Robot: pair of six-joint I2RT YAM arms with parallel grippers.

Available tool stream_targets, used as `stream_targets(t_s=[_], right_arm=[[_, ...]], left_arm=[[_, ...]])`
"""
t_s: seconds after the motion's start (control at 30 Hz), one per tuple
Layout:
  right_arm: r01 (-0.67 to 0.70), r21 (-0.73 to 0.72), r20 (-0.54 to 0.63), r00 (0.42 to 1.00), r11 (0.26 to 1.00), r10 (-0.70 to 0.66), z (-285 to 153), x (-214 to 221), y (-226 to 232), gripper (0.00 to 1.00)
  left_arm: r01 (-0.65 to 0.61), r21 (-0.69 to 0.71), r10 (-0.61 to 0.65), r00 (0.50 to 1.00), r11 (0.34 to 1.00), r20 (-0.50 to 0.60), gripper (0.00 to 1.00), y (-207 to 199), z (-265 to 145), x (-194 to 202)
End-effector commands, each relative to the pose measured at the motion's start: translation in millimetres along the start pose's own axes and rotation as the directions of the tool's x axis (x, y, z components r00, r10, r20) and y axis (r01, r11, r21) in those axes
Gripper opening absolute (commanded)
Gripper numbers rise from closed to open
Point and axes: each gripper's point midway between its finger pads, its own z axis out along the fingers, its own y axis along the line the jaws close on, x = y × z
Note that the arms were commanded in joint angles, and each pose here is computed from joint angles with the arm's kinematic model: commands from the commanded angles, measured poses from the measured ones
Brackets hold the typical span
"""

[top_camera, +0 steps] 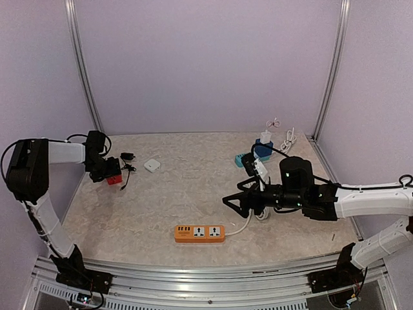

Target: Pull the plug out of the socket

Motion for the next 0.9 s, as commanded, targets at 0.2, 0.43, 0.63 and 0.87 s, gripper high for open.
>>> stream_targets(t_s=[0.2,0.43,0.63,0.87], right_arm=[[0.123,-0.058,-0.131,0.983,0.991,-0.13,31.2,26.0,8.7,0.89],[0.197,-0.178,-0.276,0.93,0.964,-0.241,64.1,65.8,31.2,0.88],[0.268,-0.243,-0.392,0.852,0.932,-0.347,90.3,100.9,42.5,0.86],[0.27,-0.295,-0.47,0.794,0.917,-0.385,106.9,130.7,45.3,0.86]], left_arm=[[-0.073,0.049,0.069,0.994,0.996,0.079,0.99,-31.2,-47.4,-15.2],[-0.199,0.162,0.161,0.962,0.967,0.219,0.99,-91.6,-121.5,-29.2],[-0.22,0.235,0.15,0.948,0.947,0.282,0.99,-107.8,-158.5,-24.0],[-0.23,0.243,0.154,0.943,0.942,0.295,0.99,-110.7,-166.8,-16.3]])
